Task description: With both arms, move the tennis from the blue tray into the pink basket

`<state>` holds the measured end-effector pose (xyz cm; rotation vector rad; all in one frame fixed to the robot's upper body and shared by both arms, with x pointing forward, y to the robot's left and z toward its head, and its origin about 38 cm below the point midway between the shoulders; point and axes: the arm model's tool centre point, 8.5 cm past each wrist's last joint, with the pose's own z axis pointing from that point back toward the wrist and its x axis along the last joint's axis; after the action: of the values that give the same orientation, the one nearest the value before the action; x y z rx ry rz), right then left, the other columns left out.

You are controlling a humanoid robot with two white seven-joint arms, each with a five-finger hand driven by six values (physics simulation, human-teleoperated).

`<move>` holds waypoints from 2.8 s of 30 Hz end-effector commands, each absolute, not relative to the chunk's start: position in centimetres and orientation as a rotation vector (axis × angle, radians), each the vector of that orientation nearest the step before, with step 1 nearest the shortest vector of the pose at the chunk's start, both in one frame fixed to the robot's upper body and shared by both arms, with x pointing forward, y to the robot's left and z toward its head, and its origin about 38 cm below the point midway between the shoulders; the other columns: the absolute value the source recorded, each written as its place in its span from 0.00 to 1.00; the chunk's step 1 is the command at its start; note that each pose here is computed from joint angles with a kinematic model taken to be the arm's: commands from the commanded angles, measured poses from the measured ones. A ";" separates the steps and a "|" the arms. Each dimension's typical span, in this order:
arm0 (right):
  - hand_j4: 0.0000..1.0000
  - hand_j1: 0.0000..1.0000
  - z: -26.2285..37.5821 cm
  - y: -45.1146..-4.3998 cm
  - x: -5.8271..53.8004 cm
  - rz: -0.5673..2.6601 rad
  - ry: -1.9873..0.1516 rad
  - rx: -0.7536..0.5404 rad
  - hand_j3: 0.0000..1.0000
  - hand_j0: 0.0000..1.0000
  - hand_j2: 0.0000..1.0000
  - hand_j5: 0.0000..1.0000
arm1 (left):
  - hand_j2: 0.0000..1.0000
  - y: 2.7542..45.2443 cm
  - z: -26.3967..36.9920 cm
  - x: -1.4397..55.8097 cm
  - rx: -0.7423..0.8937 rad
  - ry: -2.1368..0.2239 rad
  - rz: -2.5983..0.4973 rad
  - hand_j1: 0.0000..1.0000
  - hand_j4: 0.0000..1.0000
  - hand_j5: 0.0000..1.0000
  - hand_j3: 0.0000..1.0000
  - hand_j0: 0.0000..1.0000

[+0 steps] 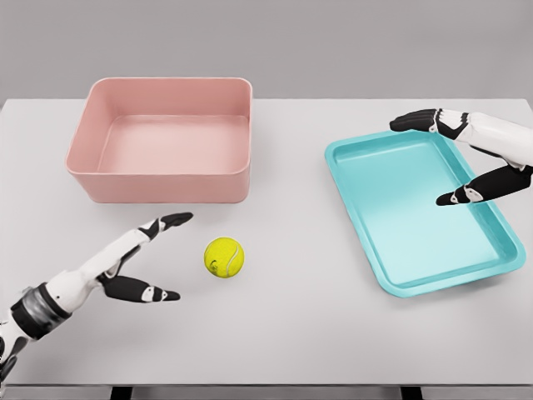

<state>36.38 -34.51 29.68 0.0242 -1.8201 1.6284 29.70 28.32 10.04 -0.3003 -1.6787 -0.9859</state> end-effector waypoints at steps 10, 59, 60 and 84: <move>1.00 1.00 29.7 -34.5 36.3 1.621 -1.824 0.032 1.00 1.00 1.00 1.00 | 1.00 25.8 8.7 30.2 -0.356 -1.626 -0.934 1.00 1.00 1.00 1.00 1.00; 1.00 1.00 29.5 -34.4 36.3 1.617 -1.823 0.037 1.00 1.00 1.00 1.00 | 0.99 21.4 6.6 31.9 -0.332 -1.611 -0.979 0.99 0.99 0.99 0.99 0.99; 1.00 1.00 29.5 -34.4 36.3 1.617 -1.823 0.037 1.00 1.00 1.00 1.00 | 0.97 21.3 6.6 32.0 -0.333 -1.614 -0.977 0.97 0.97 0.97 0.97 0.97; 1.00 1.00 30.0 -34.6 36.3 1.625 -1.822 0.022 1.00 1.00 1.00 1.00 | 0.63 21.4 6.4 31.8 -0.324 -1.608 -0.982 0.63 0.63 0.63 0.63 0.63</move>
<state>36.35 -34.56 29.82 0.0200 -1.8202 1.6309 31.81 21.41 6.34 -0.3205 -1.6063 -0.9884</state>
